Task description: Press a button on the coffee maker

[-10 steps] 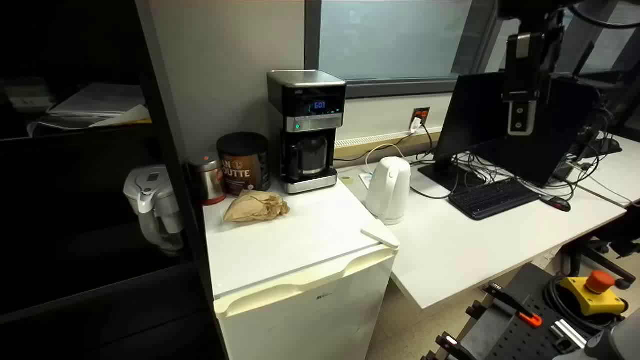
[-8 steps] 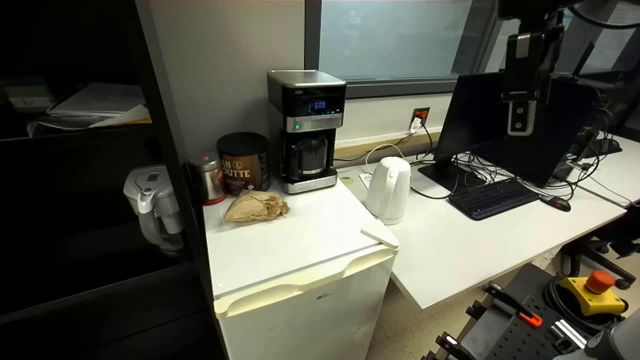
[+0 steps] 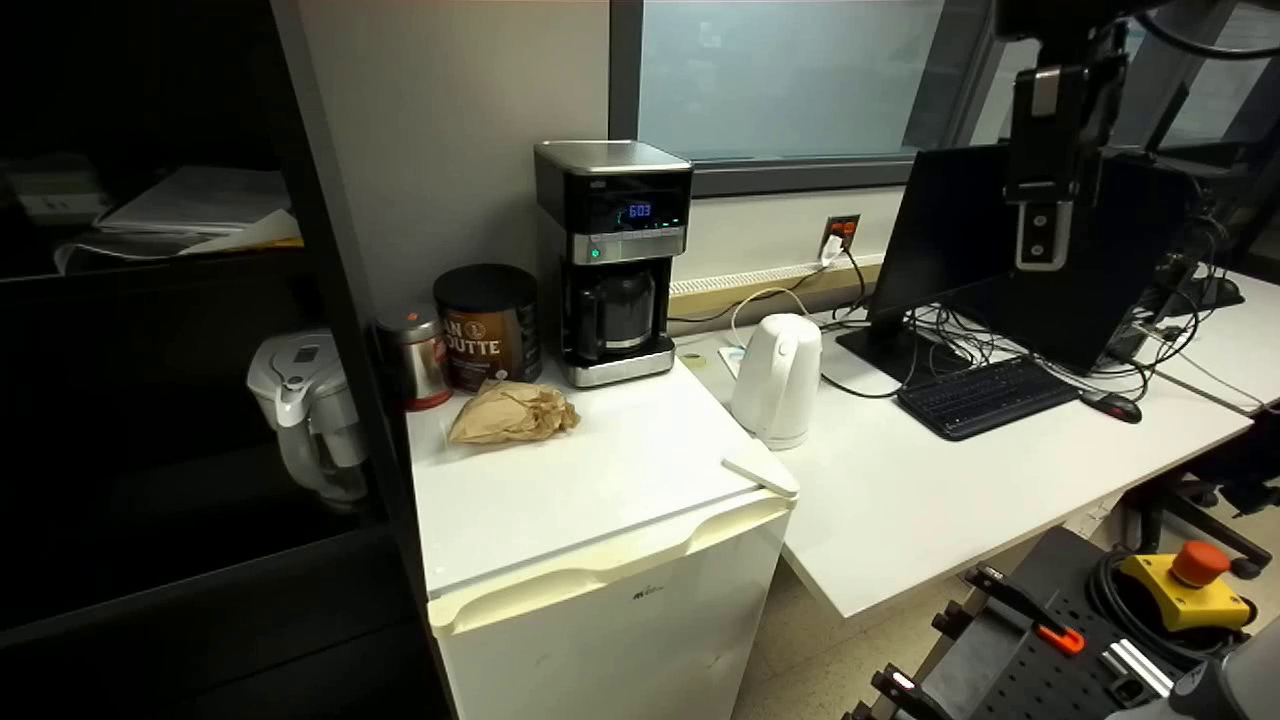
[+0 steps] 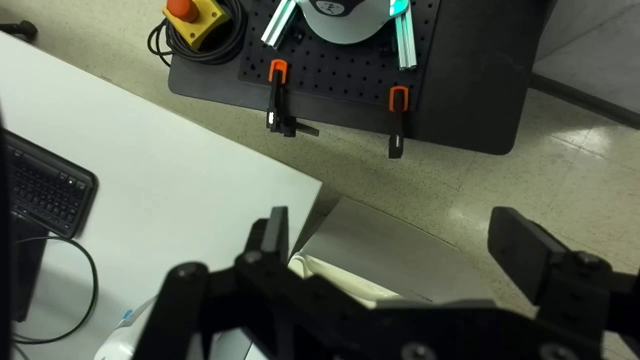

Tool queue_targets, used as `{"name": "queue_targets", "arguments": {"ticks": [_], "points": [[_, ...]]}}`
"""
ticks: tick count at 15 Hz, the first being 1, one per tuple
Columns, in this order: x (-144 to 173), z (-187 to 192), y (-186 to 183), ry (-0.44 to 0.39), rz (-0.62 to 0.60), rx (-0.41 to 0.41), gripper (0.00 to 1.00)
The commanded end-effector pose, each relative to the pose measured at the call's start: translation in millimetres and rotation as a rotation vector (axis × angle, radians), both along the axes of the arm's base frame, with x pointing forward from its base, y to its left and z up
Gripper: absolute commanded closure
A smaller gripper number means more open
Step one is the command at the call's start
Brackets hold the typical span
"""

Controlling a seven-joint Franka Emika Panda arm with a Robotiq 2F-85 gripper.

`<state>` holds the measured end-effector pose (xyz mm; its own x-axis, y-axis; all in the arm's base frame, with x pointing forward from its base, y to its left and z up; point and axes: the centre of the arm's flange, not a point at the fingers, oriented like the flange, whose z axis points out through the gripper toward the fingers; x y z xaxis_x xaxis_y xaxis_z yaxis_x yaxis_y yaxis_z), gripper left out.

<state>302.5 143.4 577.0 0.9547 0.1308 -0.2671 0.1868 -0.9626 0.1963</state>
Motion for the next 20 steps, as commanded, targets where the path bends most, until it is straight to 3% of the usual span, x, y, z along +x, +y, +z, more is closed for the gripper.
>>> {"name": "queue_targets", "arguments": {"ticks": [1,5,10,11,13,20], "points": [[7.1,-10.2,-20.2,0.005,0.046,-0.019,0.00],[20.5,-22.6,-47.1,-0.024,0.149,-0.068,0.00],[47.5,-43.0,-81.3,-0.100,0.365,-0.085,0.00],[53.3,-47.6,-87.5,-0.119,0.419,-0.088,0.25],[67.0,-57.0,-98.7,-0.166,0.506,-0.104,0.33],[111.2,-91.2,-131.3,-0.345,0.712,-0.149,0.87]]}}
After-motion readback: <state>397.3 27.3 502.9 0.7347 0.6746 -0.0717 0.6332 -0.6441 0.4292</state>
